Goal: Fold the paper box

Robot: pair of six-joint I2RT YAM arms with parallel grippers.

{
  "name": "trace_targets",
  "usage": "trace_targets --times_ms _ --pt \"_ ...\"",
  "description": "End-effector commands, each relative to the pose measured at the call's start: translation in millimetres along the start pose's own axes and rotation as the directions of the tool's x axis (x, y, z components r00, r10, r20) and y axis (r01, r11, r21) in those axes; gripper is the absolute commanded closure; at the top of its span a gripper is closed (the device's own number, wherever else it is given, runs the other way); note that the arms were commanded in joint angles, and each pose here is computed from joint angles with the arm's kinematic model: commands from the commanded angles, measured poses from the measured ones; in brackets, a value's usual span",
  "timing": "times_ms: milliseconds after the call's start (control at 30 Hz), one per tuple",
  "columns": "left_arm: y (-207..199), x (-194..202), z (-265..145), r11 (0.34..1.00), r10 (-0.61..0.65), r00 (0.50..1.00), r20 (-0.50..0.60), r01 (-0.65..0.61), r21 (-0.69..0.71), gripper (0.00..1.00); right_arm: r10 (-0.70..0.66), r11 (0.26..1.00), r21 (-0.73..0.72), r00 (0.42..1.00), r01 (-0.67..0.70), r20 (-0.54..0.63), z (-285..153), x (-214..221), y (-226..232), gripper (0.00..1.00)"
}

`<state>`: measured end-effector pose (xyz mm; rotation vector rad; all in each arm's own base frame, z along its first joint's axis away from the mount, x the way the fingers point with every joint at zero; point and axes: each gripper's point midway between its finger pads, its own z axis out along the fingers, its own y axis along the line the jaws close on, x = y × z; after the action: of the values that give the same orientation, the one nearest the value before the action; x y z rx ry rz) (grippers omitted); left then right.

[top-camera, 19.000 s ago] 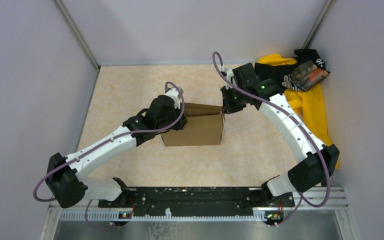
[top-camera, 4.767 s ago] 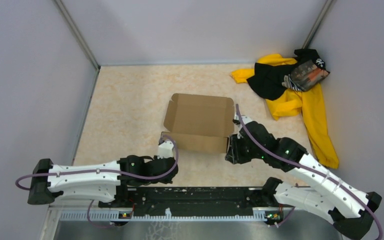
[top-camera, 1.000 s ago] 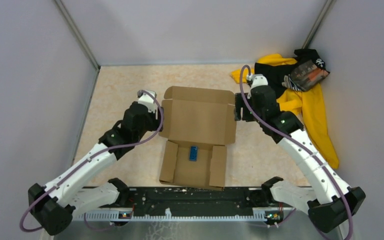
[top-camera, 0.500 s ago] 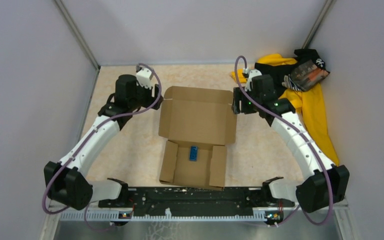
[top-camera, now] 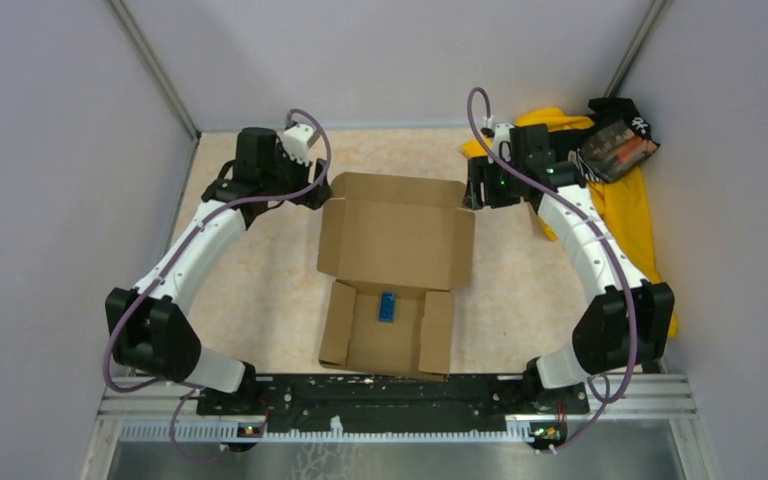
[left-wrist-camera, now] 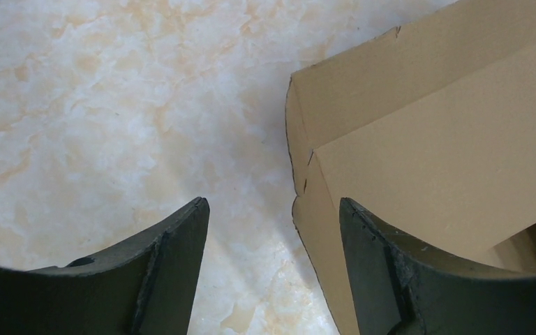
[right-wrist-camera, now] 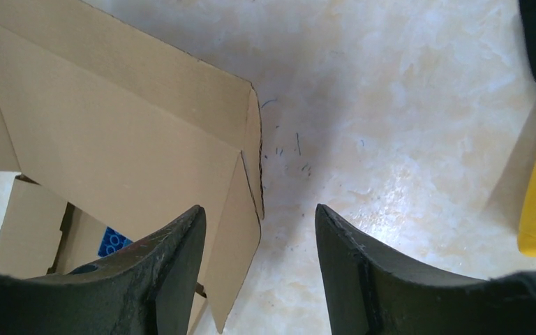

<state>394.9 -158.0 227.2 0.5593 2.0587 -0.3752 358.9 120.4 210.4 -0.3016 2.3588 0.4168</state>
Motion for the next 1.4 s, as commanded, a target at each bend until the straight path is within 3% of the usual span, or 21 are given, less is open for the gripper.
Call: trace_targets --times_ms 0,233,667,1167,1367 --pt "-10 -2 0 0.996 0.032 0.999 -0.026 -0.030 0.090 0.26 -0.029 0.996 -0.082 1.000 0.029 0.005 -3 -12 10 0.42" --pt "-10 7 5 0.995 0.027 0.998 -0.059 -0.021 0.102 0.27 -0.028 0.992 -0.122 0.999 0.025 -0.021 7 -8 14 0.47" --pt "-18 21 17 0.987 0.010 0.995 -0.096 0.006 0.160 0.41 -0.024 0.991 -0.130 0.999 0.018 -0.045 16 -6 13 0.59" --pt "-21 28 18 0.986 0.004 0.993 -0.117 0.016 0.168 0.42 -0.022 0.991 -0.131 0.995 0.009 -0.096 25 9 14 0.62" --pt "-21 31 18 0.985 0.002 0.992 -0.125 0.019 0.171 0.48 -0.026 0.991 -0.135 0.994 0.012 -0.104 27 10 17 0.68"
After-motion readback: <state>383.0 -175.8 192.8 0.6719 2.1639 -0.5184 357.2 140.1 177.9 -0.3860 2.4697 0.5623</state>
